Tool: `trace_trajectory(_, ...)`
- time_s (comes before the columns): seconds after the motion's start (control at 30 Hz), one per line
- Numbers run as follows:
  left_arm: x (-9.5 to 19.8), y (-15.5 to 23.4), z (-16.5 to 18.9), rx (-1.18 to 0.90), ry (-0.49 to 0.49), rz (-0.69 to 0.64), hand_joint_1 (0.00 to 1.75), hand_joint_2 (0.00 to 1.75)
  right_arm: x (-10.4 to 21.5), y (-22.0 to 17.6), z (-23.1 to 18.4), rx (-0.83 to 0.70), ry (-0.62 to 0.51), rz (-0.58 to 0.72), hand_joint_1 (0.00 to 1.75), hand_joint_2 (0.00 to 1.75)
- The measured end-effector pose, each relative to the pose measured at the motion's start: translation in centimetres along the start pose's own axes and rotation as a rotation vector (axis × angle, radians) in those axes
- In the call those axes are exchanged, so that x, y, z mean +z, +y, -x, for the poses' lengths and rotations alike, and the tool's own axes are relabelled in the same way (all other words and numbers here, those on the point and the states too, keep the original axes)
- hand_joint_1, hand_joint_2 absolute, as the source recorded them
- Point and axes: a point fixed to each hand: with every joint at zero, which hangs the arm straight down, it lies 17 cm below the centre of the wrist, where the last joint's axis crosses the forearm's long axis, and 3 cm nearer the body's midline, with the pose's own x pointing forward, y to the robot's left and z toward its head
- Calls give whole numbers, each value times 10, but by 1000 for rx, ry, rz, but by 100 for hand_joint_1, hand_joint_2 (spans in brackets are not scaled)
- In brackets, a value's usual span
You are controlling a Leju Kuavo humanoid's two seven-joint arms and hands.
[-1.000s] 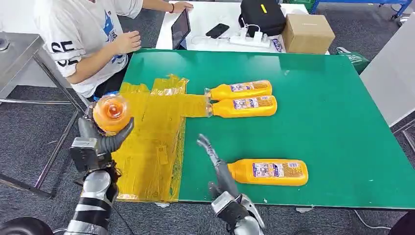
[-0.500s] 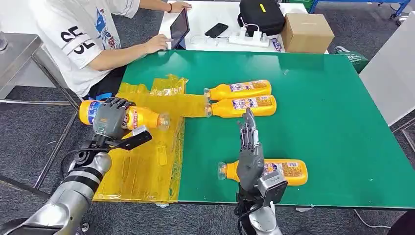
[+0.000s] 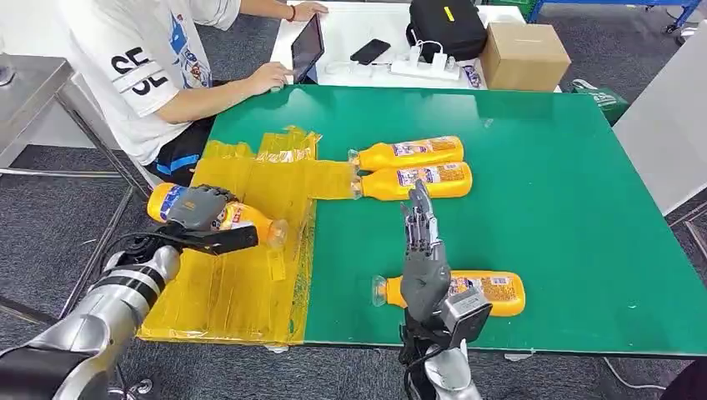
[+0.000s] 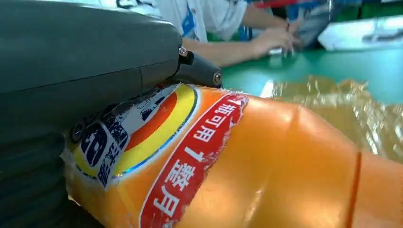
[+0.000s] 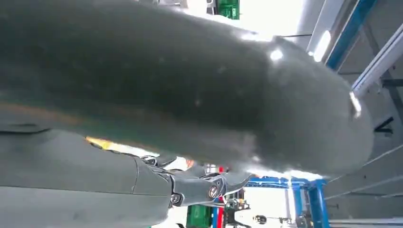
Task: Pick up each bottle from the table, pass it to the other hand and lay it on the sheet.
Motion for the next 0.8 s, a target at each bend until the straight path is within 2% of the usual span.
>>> trace_trajectory(0.23, 1, -6, -2, 64, -10, 28, 175, 175, 4, 6, 19, -13, 47, -12, 0, 0)
trace_trajectory(0.27, 2, -9, -2, 69, -8, 32, 150, 175, 5, 7, 21, -13, 51, -12, 0, 0)
trace_trajectory(0.4, 10, -28, -9, 170, -25, 74, 150, 175, 6, 9, 28, -19, 72, -16, 0, 0)
trace_trajectory(0.43, 12, -30, -10, 190, -29, 76, 131, 175, 6, 9, 30, -19, 78, -16, 0, 0)
trace_trajectory(0.47, 13, -32, -11, 198, -32, 78, 73, 175, 7, 9, 32, -20, 82, -15, 0, 0)
trace_trajectory(0.5, 13, -32, -11, 203, -33, 78, 47, 175, 7, 10, 33, -20, 84, -14, 0, 0)
trace_trajectory(0.53, 13, -32, -12, 211, -36, 80, 58, 175, 6, 10, 34, -21, 86, -14, 0, 0)
trace_trajectory(0.57, 14, -34, -13, 232, -41, 89, 45, 175, 6, 11, 36, -22, 91, -15, 0, 0)
trace_trajectory(0.6, 15, -36, -15, 253, -45, 99, 10, 175, 7, 11, 37, -22, 95, -16, 0, 0)
trace_trajectory(0.8, 23, -50, -16, 271, -50, 123, 10, 175, 10, 13, 46, -30, 124, -25, 0, 0)
